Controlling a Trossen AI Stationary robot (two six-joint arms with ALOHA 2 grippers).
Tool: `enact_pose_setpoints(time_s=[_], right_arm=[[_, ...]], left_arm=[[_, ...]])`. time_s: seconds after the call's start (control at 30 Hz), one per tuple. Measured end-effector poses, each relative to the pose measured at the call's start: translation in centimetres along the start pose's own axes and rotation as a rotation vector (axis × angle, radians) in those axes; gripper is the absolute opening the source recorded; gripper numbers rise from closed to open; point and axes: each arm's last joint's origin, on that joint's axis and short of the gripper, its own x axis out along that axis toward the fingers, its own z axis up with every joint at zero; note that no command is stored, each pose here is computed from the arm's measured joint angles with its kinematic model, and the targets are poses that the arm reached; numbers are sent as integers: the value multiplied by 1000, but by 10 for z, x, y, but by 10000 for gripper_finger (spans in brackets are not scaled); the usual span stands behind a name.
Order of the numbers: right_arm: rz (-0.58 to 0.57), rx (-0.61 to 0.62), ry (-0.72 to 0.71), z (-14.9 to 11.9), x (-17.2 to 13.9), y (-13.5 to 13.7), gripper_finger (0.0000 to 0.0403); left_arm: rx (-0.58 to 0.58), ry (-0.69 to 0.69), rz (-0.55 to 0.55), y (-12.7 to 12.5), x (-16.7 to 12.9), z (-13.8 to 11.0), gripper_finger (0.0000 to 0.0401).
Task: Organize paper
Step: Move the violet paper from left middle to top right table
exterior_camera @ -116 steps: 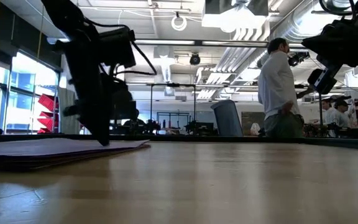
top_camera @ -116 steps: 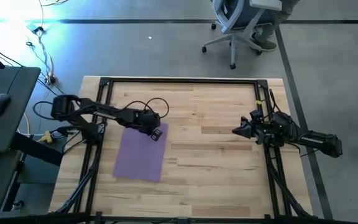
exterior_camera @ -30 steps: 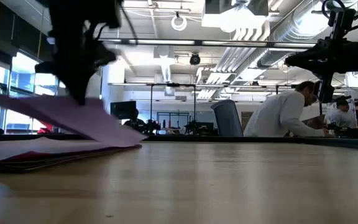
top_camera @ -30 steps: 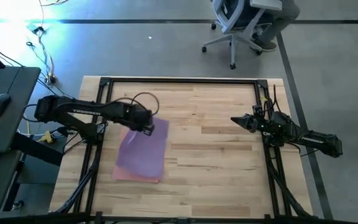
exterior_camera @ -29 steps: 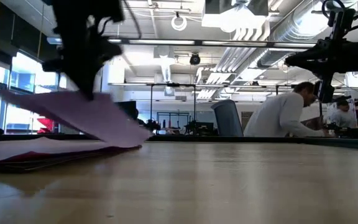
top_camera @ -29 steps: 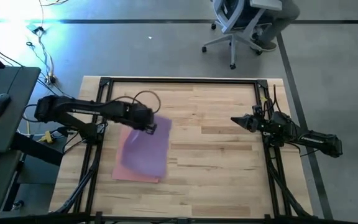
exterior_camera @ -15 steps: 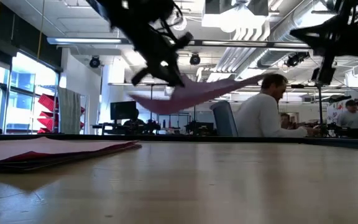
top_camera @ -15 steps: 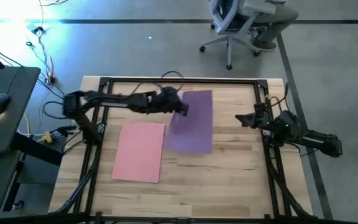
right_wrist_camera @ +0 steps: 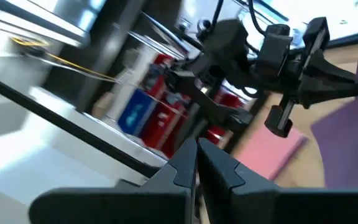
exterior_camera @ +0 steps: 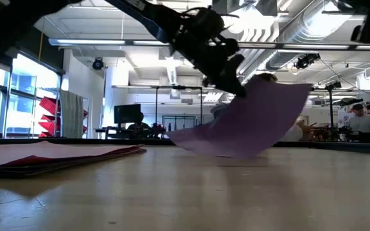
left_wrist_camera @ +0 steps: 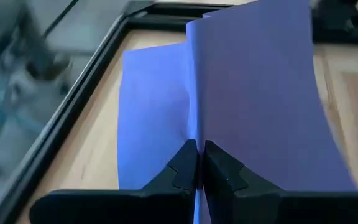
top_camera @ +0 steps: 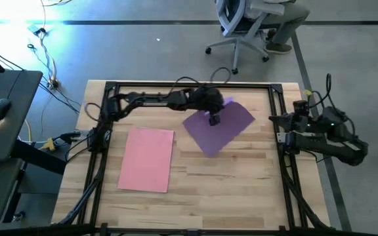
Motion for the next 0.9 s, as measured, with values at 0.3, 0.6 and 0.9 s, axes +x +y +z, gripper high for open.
enact_pose_setpoints(time_s=[0.3,0.6,0.9], right_arm=[[-52,34,23,1,-10,3,0],[-119,43,57,-3,-10,-3,0],[-140,23,41,-3,-10,-4,0]], left_arm=[[384,41,69,-14,67,-17,0],[373,81,73,-16,90,-39,60],[414,72,122,-18,81,-14,135]])
